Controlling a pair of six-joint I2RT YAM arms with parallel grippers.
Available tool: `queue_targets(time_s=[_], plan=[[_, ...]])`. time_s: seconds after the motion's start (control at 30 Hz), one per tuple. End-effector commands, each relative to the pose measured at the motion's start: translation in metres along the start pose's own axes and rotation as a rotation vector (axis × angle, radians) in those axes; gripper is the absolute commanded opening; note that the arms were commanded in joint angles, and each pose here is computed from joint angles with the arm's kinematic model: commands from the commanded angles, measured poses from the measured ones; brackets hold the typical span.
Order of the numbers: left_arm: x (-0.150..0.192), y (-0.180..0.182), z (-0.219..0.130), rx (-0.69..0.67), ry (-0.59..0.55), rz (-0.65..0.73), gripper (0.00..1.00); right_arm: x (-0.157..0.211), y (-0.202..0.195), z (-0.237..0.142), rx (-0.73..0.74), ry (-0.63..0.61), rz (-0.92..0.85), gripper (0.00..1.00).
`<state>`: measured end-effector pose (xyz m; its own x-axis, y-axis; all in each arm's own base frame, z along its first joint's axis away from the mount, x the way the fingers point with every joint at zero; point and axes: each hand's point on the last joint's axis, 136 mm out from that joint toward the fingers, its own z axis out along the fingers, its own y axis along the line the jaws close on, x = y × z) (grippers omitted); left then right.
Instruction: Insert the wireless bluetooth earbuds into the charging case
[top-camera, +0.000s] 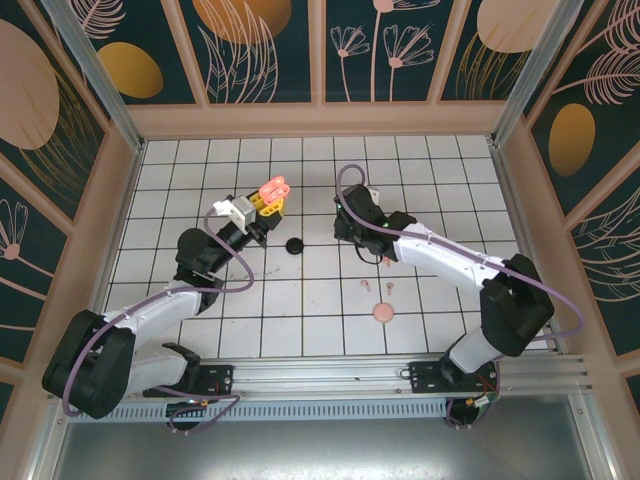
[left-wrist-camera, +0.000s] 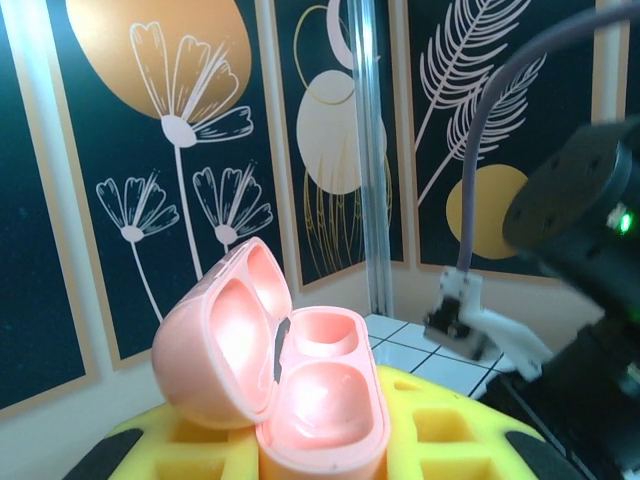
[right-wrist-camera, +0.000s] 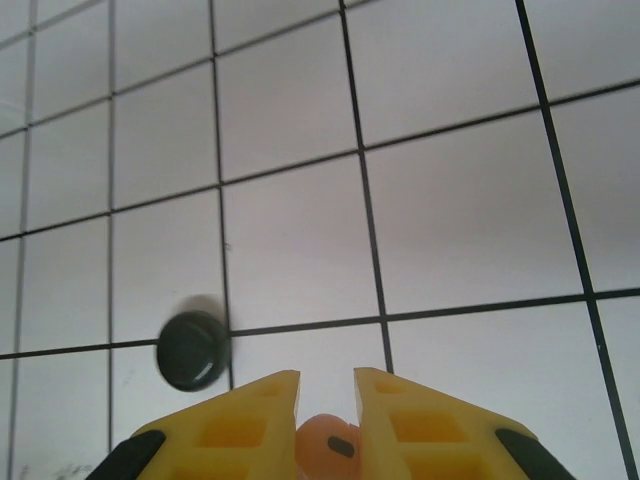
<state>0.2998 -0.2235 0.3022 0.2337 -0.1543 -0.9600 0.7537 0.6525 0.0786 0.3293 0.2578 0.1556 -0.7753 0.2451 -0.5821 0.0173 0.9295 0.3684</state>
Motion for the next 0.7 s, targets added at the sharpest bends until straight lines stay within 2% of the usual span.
queue_targets(time_s=[0.0,0.33,0.67], plan=[[0.005,-0.007,-0.004,0.024,0.008,0.005,0.00,-0.039,0.031,-0.037,-0.111,-0.124,-0.009,0.19],[0.035,-0.008,0.001,0.019,0.072,-0.010,0.00,-0.089,0.072,-0.096,-0.275,-0.260,-0.030,0.20],[0.064,-0.018,0.031,0.108,0.134,-0.040,0.00,-0.101,0.098,-0.117,-0.384,-0.291,-0.035,0.20]])
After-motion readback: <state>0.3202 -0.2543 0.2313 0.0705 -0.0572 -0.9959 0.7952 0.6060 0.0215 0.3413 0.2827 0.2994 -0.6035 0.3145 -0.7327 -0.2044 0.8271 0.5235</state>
